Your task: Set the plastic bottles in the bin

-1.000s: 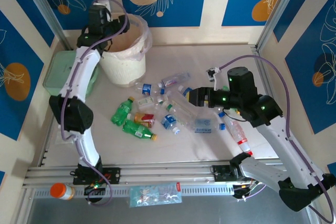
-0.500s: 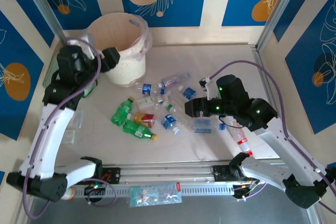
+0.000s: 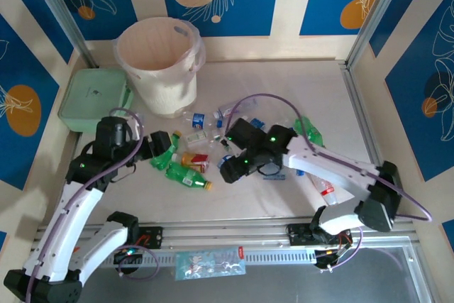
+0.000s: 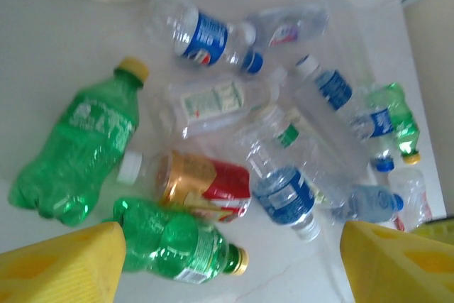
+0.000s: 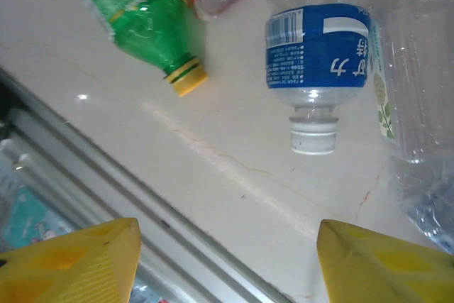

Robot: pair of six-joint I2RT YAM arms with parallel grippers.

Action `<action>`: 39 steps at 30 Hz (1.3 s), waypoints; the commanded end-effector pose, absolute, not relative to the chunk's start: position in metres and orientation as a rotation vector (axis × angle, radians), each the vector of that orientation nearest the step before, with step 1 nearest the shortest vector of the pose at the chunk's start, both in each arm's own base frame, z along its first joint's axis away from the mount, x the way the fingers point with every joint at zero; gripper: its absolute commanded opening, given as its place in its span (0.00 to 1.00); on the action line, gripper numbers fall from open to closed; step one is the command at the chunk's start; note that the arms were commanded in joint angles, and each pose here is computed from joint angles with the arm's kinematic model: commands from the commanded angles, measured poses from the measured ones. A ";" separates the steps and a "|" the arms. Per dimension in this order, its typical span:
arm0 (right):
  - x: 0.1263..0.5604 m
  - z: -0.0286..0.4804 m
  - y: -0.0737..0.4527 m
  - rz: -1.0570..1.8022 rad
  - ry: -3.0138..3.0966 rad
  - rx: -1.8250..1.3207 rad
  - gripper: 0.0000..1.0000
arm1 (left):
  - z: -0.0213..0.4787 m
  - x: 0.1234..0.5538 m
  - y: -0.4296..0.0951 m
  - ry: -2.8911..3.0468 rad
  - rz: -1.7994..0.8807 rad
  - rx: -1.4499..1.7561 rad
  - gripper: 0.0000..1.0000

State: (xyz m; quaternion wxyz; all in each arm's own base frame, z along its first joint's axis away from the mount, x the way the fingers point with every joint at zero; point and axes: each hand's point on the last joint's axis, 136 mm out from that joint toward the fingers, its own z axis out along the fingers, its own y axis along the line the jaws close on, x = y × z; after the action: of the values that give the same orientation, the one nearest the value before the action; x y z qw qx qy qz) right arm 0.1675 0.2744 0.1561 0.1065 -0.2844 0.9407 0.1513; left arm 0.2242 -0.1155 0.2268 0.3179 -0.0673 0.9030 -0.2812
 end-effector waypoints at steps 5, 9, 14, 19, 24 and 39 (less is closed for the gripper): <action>0.207 0.130 0.304 0.357 2.779 -0.877 0.67 | 0.225 0.208 -0.128 2.353 -0.817 -0.041 0.79; 0.221 0.111 0.309 0.286 2.824 -0.896 0.68 | 0.218 0.206 -0.124 2.359 -0.768 0.007 0.79; 0.236 0.097 0.308 0.205 2.850 -0.903 0.70 | 0.211 0.204 -0.126 2.345 -0.774 0.040 0.79; 0.243 0.080 0.302 0.092 2.878 -0.929 0.71 | 0.211 0.205 -0.128 2.341 -0.781 0.055 0.80; 0.242 0.064 0.298 0.039 2.904 -0.952 0.72 | 0.211 0.205 -0.129 2.336 -0.791 0.058 0.80; 0.241 0.035 0.301 0.055 2.939 -0.958 0.76 | 0.208 0.207 -0.130 2.343 -0.795 0.054 0.80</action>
State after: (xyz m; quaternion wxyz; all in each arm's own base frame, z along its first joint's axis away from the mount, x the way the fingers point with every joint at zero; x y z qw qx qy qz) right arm 0.2432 0.3032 0.0398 0.0333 -0.3070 0.9510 0.0138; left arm 0.2087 -0.1249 0.2086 0.3301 0.0064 0.8966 -0.2951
